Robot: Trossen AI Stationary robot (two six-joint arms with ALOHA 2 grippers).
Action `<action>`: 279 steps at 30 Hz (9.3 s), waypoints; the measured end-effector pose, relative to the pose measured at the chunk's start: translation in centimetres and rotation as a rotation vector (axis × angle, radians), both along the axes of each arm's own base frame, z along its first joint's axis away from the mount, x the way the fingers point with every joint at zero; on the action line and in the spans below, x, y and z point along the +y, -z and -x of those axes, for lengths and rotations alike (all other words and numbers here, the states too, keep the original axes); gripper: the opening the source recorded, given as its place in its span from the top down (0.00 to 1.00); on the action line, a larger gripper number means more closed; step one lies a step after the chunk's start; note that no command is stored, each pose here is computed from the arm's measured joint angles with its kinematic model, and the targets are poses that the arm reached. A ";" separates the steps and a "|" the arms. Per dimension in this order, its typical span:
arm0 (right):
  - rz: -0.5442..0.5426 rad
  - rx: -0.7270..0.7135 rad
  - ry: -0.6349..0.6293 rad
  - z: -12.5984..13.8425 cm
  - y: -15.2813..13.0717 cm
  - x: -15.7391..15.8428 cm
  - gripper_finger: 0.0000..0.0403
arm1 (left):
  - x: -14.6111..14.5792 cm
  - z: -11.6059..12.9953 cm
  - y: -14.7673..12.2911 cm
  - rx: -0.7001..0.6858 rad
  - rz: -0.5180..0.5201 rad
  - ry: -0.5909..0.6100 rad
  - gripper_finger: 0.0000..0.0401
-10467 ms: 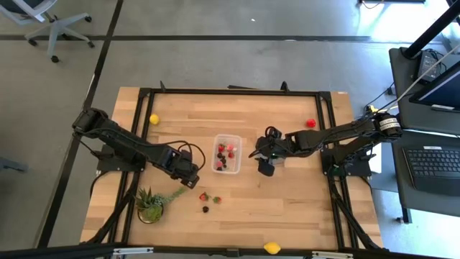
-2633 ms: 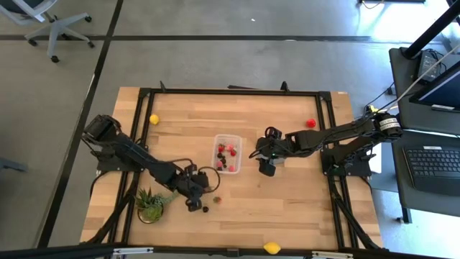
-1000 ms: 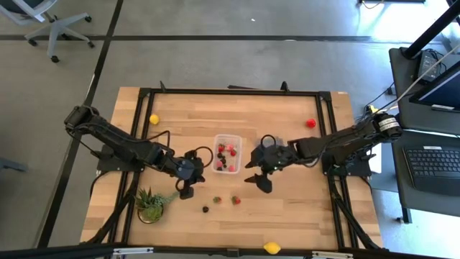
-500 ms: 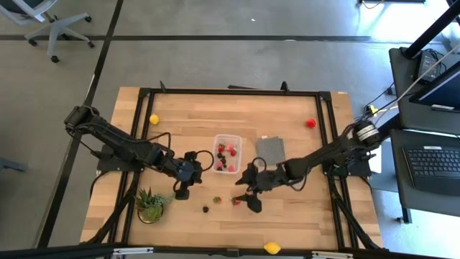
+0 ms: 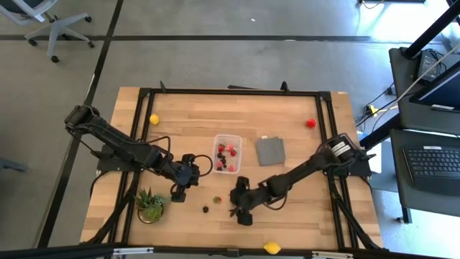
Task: Pick and placing Produce into tupperware
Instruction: Put the bottom left strawberry into the transparent bin, then put the strawberry into the transparent bin
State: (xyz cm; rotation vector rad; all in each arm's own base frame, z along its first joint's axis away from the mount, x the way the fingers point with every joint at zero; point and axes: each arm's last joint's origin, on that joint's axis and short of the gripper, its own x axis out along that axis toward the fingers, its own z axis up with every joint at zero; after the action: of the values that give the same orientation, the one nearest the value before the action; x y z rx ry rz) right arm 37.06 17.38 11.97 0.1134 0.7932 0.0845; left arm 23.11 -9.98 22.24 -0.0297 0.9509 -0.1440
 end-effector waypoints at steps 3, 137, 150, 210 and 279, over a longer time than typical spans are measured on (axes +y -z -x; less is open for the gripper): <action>0.045 0.085 0.032 0.0 0.3 0.1 0.27 | -0.1 0.0 0.0 0.000 0.000 0.004 0.97; 0.013 0.109 0.166 16.3 -7.3 -11.7 0.40 | -3.0 -6.8 6.5 -0.189 0.056 0.001 0.49; 0.005 0.110 0.179 16.3 -7.3 -11.9 0.40 | -4.9 -8.8 7.8 -0.131 0.018 0.022 0.49; -0.001 0.111 0.191 16.3 -7.3 -11.9 0.40 | -4.3 -9.0 10.4 -0.008 0.033 -0.042 0.55; -0.005 0.102 0.205 16.2 -7.3 -11.9 0.40 | 7.2 -8.6 2.4 -0.113 0.032 -0.485 0.61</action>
State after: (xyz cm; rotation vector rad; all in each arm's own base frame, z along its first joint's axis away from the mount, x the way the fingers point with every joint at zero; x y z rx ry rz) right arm 20.84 5.51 19.31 0.2048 0.8792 -0.1140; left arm 31.72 -2.76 19.87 -0.2764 0.8049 0.2848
